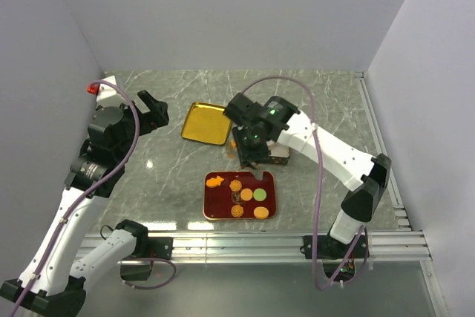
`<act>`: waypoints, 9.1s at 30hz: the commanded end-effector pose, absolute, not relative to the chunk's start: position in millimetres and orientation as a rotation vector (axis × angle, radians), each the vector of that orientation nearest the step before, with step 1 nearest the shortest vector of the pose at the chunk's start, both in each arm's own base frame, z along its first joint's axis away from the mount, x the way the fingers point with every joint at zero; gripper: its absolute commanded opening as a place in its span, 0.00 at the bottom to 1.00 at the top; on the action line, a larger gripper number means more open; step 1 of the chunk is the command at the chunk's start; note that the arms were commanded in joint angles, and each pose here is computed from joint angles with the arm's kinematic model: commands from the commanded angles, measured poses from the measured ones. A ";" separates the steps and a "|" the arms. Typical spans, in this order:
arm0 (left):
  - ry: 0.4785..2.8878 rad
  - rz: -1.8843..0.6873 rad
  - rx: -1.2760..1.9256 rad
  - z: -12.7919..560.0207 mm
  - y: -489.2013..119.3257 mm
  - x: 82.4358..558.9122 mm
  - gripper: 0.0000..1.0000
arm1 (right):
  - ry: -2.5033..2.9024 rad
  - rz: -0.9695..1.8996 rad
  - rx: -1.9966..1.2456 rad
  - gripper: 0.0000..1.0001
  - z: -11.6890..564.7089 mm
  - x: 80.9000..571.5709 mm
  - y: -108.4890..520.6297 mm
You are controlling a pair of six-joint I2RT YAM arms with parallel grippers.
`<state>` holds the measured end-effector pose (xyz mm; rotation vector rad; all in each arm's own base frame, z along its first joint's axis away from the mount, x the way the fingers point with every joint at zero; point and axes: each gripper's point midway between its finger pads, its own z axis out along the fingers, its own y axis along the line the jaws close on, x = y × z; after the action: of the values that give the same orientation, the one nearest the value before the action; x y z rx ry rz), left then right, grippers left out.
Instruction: Pack the cookies
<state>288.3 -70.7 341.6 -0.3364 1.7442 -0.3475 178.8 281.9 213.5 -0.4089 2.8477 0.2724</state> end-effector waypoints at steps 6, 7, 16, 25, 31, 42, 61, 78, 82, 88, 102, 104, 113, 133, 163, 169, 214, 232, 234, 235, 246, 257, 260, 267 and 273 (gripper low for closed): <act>1.688 -0.407 -0.317 373.4 -77.6 286.8 0.99 | 2.786 0.095 -0.212 0.37 234.8 229.1 203.9; 1.691 -0.407 -0.318 372.8 -78.1 287.8 0.99 | 2.785 0.090 -0.197 0.37 234.2 232.5 199.6; 1.691 -0.419 -0.318 375.7 -82.2 294.5 0.99 | 2.798 0.028 -0.098 0.36 219.0 267.5 165.9; 1.683 -0.396 -0.329 380.3 -78.3 296.5 0.99 | 2.820 -0.005 -0.077 0.36 205.8 288.8 147.8; 1.697 -0.393 -0.346 374.0 -76.5 293.6 0.99 | 2.847 -0.035 -0.087 0.36 191.6 293.9 145.3; 1.704 -0.357 -0.351 369.7 -70.7 291.6 0.99 | 2.884 -0.086 -0.087 0.36 171.7 304.3 142.7; 1.711 -0.336 -0.345 369.9 -68.6 292.1 0.99 | 2.885 -0.096 -0.047 0.34 165.7 323.3 138.6; 1.715 -0.341 -0.345 370.7 -70.3 294.5 0.99 | 2.886 -0.058 -0.034 0.34 164.8 333.1 144.3; 1.714 -0.338 -0.347 370.0 -69.3 293.3 0.99 | 2.890 -0.056 -0.038 0.34 162.9 332.3 145.2; 1.713 -0.341 -0.351 367.8 -68.9 291.9 0.99 | 2.892 -0.054 -0.031 0.36 162.8 332.0 144.9; 1.709 -0.349 -0.353 368.4 -68.8 289.4 0.99 | 2.871 -0.057 -0.025 0.49 171.4 333.5 144.2; 1.710 -0.351 -0.356 367.3 -68.5 288.5 0.99 | 2.860 -0.046 -0.017 0.49 175.6 334.3 144.4; 1.716 -0.359 -0.363 361.6 -67.8 283.9 0.99 | 2.848 -0.044 -0.007 0.53 181.1 334.9 144.0; 1.732 -0.367 -0.349 352.8 -72.8 289.2 1.00 | 2.785 0.258 -0.440 0.54 219.9 223.4 238.0; 1.739 -0.388 -0.353 345.1 -74.7 285.7 0.99 | 2.866 0.102 -0.775 0.55 158.4 136.6 265.7; 1.732 -0.378 -0.354 345.9 -71.6 282.7 0.99 | 2.884 0.060 -0.781 0.54 149.8 136.7 266.3; 1.815 -0.461 -0.416 332.3 -85.2 283.6 0.99 | 2.675 0.242 -0.293 0.41 271.8 255.6 222.8; 1.825 -0.543 -0.343 326.0 -104.4 289.1 0.99 | 2.779 0.092 -0.143 0.41 227.8 274.5 182.2; 1.825 -0.544 -0.345 324.4 -103.8 287.4 0.99 | 2.794 0.085 -0.144 0.41 224.4 275.6 182.6; 1.823 -0.544 -0.345 324.5 -103.6 286.8 0.99 | 2.798 0.087 -0.146 0.41 223.4 275.5 183.3; 1.824 -0.539 -0.338 321.8 -103.9 288.9 0.99 | 2.850 0.043 -0.162 0.40 200.0 276.8 183.2; 1.827 -0.530 -0.339 319.9 -102.3 287.5 0.99 | 2.878 -0.005 -0.183 0.40 182.3 280.1 182.2; 1.825 -0.522 -0.343 320.0 -100.5 287.1 0.99 | 2.879 -0.008 -0.183 0.40 179.4 281.4 182.8; 1.827 -0.523 -0.342 320.4 -100.7 286.5 0.99 | 2.882 -0.023 -0.186 0.40 173.3 286.2 183.3; 1.830 -0.517 -0.346 320.9 -99.7 286.5 0.99 | 2.881 -0.030 -0.181 0.40 169.8 292.0 182.4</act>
<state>287.3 -100.8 310.1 -0.3590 1.8648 -0.5173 279.2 185.6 169.5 -0.1883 2.9160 -0.0104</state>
